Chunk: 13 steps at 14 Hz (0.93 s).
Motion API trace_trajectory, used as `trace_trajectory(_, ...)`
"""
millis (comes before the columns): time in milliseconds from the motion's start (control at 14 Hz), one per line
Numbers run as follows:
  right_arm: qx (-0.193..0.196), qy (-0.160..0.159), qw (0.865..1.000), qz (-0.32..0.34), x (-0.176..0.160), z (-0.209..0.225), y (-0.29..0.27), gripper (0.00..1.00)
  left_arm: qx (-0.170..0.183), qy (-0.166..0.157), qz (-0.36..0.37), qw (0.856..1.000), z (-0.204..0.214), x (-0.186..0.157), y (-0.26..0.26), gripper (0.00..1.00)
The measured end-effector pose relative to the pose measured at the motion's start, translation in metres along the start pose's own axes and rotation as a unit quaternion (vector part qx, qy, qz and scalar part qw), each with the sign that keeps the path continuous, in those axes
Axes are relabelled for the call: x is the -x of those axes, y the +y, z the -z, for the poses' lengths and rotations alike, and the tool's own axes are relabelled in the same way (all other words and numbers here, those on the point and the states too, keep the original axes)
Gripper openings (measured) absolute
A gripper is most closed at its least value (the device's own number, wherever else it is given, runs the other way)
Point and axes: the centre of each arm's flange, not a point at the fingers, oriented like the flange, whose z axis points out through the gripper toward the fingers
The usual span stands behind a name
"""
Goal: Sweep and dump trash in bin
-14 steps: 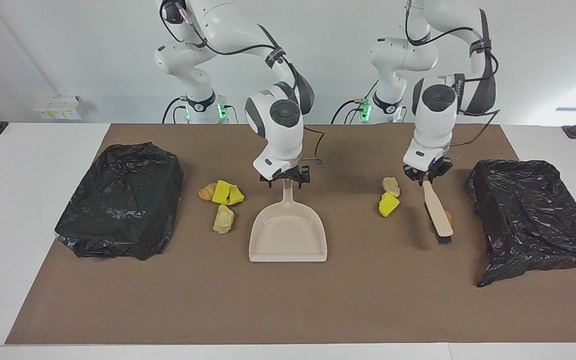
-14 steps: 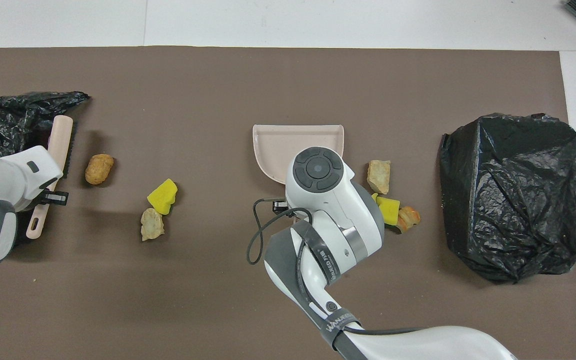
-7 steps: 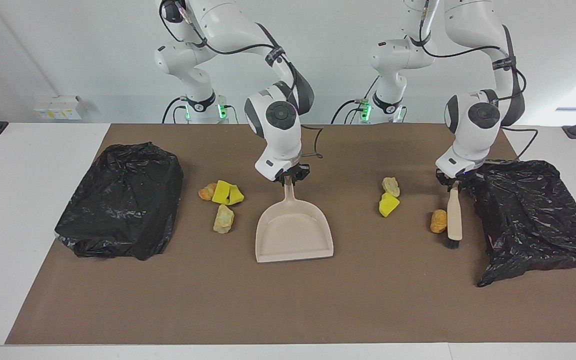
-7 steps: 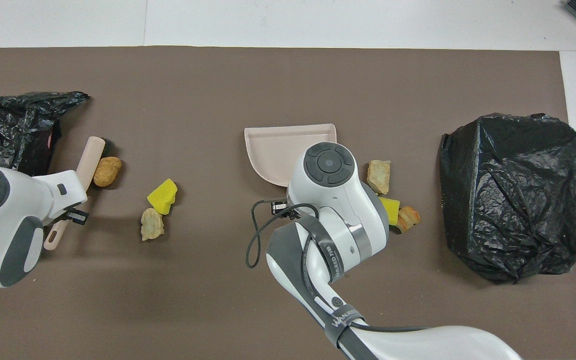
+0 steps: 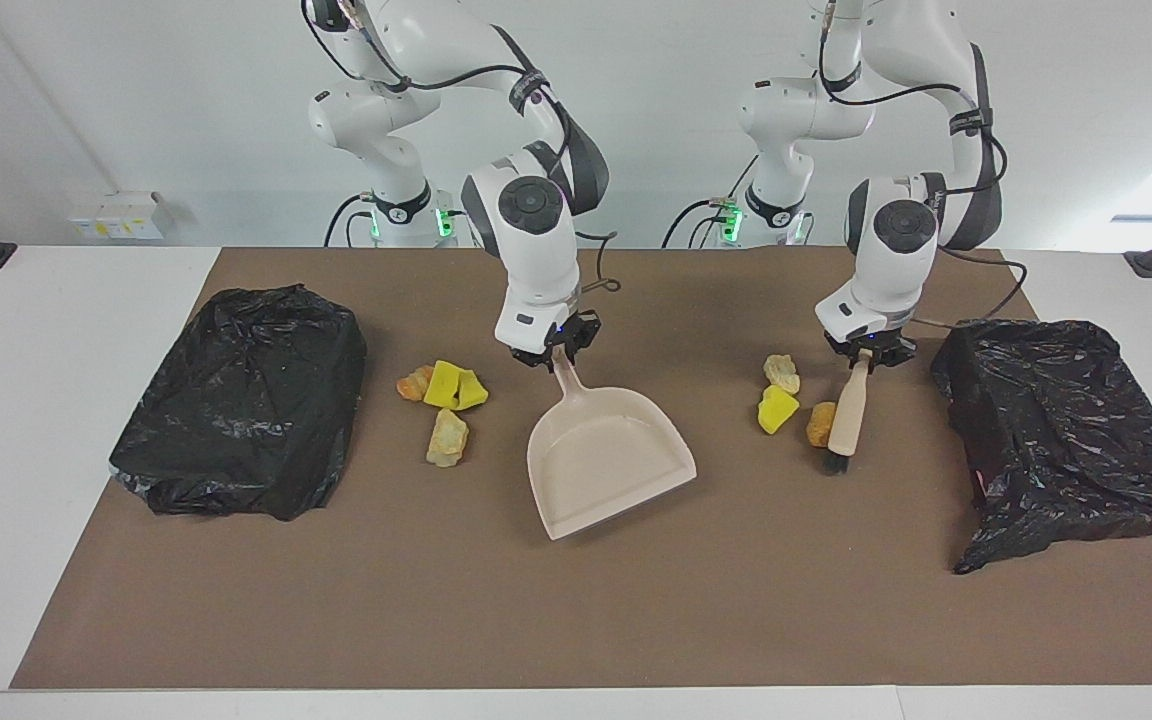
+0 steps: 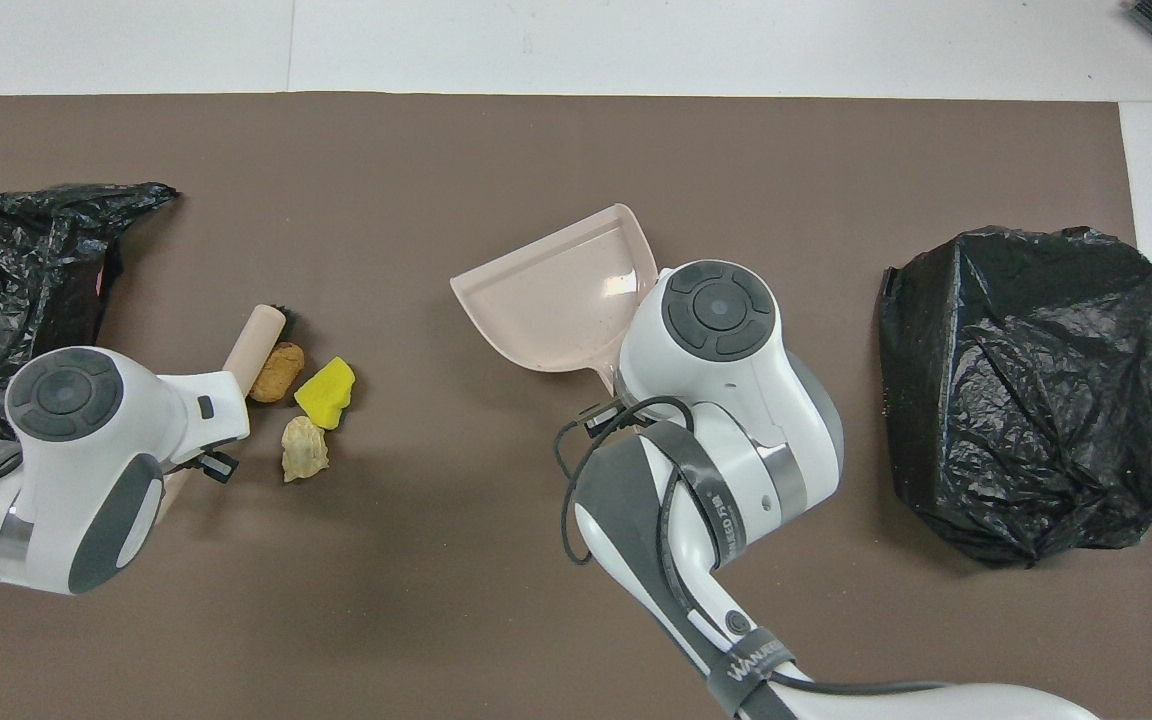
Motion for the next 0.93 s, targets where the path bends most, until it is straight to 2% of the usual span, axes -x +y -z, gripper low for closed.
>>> trace_trajectory(214, 0.018, -0.018, 0.987, 0.157, 0.017, -0.006, 0.005, 0.32, 0.03, -0.034, 0.005, 0.999, 0.002, 0.007, 0.019, 0.26)
trace_trajectory(428, 0.02, -0.023, 0.968, 0.249, 0.028, -0.02, 0.003, 0.32, 0.065, -0.057, 0.044, 0.995, 0.012, 0.018, 0.015, 0.26)
trace_trajectory(570, 0.023, -0.029, 0.953, 0.3, 0.037, -0.028, 0.005, 0.32, 0.072, -0.069, 0.102, 0.99, 0.02, 0.025, 0.013, 0.26)
trace_trajectory(713, 0.031, -0.017, 0.94, 0.34, 0.044, -0.036, 0.009, 0.32, 0.067, -0.074, 0.182, 0.978, 0.023, 0.026, 0.014, 0.26)
trace_trajectory(927, 0.04, -0.006, 0.93, 0.366, 0.052, -0.052, 0.009, 0.32, 0.062, -0.082, 0.252, 0.962, 0.021, 0.027, 0.018, 0.26)
